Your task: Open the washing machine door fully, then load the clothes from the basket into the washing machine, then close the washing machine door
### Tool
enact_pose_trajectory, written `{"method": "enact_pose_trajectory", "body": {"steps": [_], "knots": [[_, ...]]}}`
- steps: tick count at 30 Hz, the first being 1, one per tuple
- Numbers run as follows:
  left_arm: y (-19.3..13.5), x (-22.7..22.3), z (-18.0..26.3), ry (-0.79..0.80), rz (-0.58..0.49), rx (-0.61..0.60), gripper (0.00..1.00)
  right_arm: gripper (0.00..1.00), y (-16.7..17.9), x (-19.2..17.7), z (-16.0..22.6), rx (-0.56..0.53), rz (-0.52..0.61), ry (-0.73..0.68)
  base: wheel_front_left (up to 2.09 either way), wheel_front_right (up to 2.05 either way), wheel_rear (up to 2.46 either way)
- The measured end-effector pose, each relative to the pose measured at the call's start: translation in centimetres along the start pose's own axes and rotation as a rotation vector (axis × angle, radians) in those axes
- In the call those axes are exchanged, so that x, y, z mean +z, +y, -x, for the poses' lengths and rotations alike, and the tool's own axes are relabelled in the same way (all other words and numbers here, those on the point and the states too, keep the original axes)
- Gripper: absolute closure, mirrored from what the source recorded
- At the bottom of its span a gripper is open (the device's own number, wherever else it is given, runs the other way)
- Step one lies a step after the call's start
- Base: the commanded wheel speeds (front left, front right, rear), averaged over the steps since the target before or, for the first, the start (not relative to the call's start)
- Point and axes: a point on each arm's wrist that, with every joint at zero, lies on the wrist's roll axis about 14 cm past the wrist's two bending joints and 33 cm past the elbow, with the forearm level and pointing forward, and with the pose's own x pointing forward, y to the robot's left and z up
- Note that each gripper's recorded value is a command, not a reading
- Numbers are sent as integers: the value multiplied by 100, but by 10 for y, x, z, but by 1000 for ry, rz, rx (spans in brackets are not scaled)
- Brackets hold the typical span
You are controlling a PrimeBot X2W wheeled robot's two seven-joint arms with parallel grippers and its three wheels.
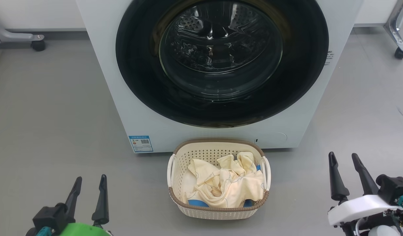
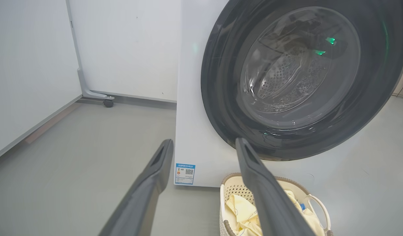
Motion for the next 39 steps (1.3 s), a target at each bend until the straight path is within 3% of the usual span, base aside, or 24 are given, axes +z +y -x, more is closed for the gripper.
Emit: {"method": "enact_pose_trajectory", "body": {"steps": [7,39], "knots": [[-5,4,0,-18,-94,-27,0,0,-4,-12,9,6,98,41,0,0,0],[0,2,0,-15,-79,-3,0,0,-6,-24,13,-11,83,73,10,10,-21]]}}
